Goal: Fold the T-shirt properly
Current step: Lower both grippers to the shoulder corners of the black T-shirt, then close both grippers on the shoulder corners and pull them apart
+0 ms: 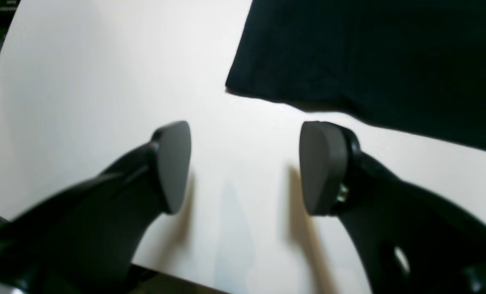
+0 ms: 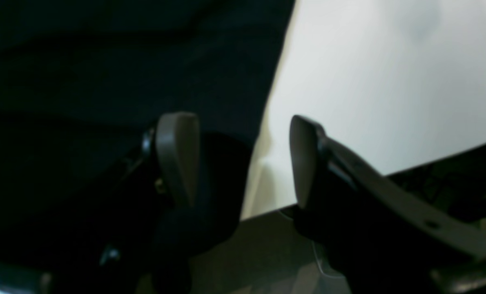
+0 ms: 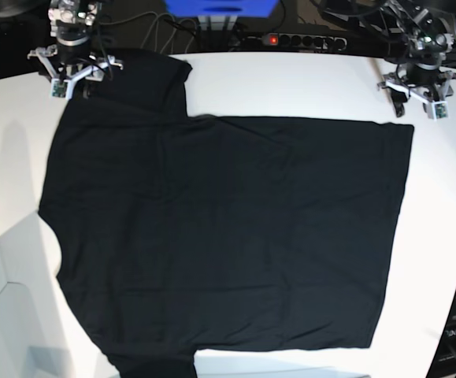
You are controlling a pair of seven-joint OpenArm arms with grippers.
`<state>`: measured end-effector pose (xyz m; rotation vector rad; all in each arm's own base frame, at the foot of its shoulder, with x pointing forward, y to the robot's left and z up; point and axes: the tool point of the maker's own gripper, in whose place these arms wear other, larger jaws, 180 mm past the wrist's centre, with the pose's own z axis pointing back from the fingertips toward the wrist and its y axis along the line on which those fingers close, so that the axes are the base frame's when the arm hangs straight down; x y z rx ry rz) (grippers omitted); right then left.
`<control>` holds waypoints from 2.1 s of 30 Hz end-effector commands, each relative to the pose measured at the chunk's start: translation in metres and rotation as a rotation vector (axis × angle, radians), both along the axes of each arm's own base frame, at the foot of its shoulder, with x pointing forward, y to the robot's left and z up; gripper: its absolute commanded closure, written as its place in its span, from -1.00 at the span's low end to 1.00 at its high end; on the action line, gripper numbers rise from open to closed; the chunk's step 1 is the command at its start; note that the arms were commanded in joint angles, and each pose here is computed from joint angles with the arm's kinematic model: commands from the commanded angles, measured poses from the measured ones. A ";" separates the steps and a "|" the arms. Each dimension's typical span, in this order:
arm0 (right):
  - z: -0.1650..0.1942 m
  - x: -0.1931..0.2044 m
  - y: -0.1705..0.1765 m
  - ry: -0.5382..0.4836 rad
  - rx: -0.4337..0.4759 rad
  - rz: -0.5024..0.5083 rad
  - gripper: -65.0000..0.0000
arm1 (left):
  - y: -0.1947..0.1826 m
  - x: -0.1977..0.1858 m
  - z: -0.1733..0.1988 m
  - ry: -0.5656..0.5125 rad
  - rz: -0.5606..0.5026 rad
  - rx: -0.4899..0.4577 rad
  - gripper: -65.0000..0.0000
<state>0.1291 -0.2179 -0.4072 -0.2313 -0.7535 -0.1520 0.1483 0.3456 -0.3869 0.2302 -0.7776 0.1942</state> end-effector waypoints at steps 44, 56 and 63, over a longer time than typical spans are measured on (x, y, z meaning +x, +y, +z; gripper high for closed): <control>-0.014 -0.009 -0.005 0.037 0.023 0.065 1.00 | 0.017 0.029 0.025 -0.099 0.007 0.045 -0.24; 0.009 0.002 -0.012 -0.023 -0.012 0.065 1.00 | 0.022 0.027 -0.002 -0.061 0.037 -0.020 -0.24; 0.008 0.000 -0.007 -0.021 0.003 0.055 1.00 | 0.021 0.035 -0.008 -0.067 0.047 -0.042 -0.24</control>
